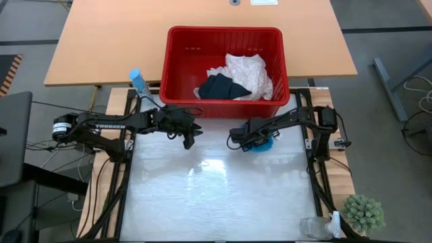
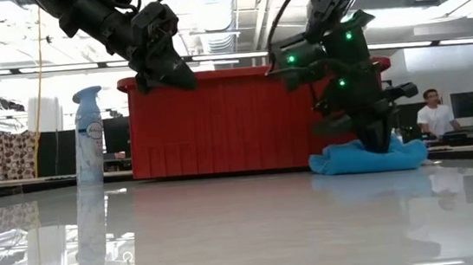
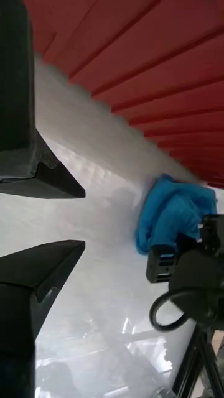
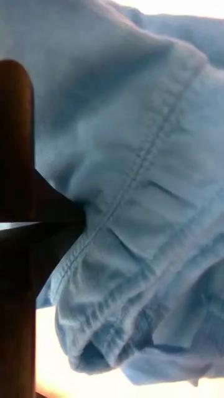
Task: Fold laundry
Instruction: Fold the blue shorts
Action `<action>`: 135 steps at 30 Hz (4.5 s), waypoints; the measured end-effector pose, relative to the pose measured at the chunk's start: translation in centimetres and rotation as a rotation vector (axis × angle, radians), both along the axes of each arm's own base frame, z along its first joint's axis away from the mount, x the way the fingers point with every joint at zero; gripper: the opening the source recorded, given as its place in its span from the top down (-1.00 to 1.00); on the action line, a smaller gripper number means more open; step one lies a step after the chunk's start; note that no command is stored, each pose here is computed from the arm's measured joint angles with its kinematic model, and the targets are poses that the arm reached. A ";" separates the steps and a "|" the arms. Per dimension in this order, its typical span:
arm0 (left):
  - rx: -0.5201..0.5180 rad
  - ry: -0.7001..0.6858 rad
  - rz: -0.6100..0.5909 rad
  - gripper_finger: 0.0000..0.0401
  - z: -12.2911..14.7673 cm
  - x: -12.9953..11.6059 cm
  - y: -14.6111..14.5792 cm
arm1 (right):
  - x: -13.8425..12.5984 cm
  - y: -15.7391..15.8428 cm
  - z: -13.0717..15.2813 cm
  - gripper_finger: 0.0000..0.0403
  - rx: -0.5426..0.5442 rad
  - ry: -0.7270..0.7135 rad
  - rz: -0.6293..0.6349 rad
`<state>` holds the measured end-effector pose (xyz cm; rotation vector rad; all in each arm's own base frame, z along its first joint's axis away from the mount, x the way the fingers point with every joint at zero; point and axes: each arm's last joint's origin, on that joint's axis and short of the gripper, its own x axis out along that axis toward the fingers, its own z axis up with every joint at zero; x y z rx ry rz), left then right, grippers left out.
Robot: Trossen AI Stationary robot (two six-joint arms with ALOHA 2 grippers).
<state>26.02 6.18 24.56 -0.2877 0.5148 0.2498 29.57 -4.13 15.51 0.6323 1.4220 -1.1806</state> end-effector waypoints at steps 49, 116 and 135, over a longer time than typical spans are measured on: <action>0.245 0.150 0.374 0.47 -1.1 -1.6 6.0 | -0.4 -8.4 9.2 0.52 -0.330 -0.593 0.057; 0.249 -0.638 -0.107 1.00 15.7 -10.0 -1.1 | -9.2 1.2 11.0 0.94 -0.373 -1.276 0.484; 0.245 -0.646 -0.122 1.00 16.1 -12.5 -2.0 | -11.6 2.1 3.2 0.94 -0.201 -0.902 0.254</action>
